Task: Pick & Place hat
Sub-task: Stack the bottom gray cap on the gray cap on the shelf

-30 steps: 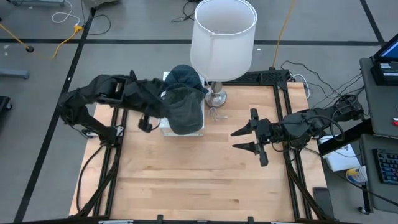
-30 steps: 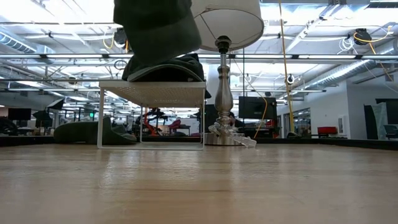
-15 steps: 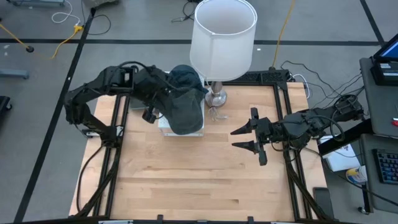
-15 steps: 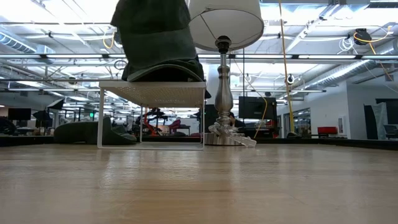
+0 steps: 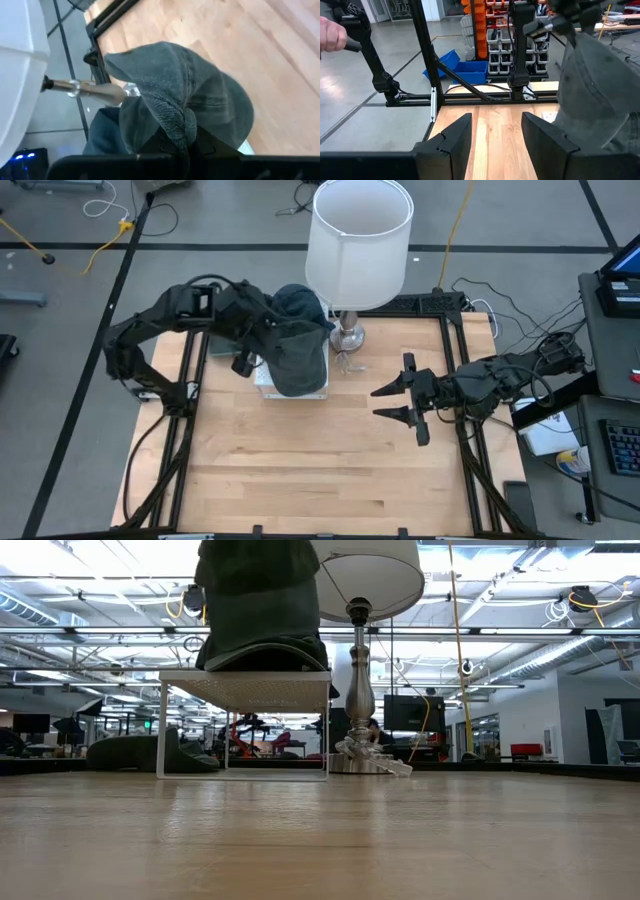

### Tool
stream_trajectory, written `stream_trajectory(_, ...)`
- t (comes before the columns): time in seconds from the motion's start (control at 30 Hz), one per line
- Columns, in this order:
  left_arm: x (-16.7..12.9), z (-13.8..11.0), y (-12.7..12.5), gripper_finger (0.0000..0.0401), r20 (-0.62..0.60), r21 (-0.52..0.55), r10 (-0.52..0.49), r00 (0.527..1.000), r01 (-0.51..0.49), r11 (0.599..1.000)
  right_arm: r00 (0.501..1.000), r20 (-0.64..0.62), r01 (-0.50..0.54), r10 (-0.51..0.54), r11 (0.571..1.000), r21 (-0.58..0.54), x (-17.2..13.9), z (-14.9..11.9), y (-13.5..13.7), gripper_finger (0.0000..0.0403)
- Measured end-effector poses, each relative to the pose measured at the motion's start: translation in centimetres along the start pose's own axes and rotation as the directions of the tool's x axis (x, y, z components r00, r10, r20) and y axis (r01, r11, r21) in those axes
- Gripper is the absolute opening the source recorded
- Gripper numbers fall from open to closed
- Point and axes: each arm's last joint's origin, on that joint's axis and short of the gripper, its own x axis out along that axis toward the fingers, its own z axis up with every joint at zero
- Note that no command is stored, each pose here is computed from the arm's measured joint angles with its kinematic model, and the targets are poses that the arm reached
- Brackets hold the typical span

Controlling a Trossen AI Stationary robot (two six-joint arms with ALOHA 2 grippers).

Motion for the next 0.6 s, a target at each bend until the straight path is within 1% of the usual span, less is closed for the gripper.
stream_trajectory(0.2,2.6,-0.2,0.9,0.0005,-0.090,0.008,-0.003,0.996,0.003,1.000,1.000,0.001,0.000,0.000,1.000,0.001,0.0,0.0,0.0,0.0164)
stream_trajectory(0.3,3.3,-0.6,1.5,0.0008,-0.145,-0.005,0.025,0.989,-0.026,1.000,1.000,-0.002,0.001,-0.001,1.000,0.000,0.1,-0.1,0.0,0.0164)
stream_trajectory(0.37,4.1,-0.7,1.8,0.0006,-0.175,0.003,0.024,0.984,-0.024,1.000,1.000,-0.005,-0.001,0.001,1.000,0.000,0.2,-0.1,0.1,0.0164)
stream_trajectory(0.47,5.0,-1.1,2.1,0.0006,-0.219,-0.018,0.008,0.976,-0.012,1.000,1.000,-0.012,-0.001,0.001,1.000,-0.001,0.5,-0.2,0.1,0.0164)
stream_trajectory(0.53,5.5,-1.2,2.4,0.0009,-0.241,-0.011,0.018,0.970,-0.021,1.000,1.000,-0.016,-0.001,0.001,1.000,-0.005,0.5,-0.3,0.2,0.0164)
stream_trajectory(0.6,5.7,-1.6,2.6,0.0007,-0.290,0.010,0.034,0.956,-0.033,0.999,1.000,-0.015,-0.001,0.001,1.000,-0.006,0.5,-0.2,0.2,0.0164)
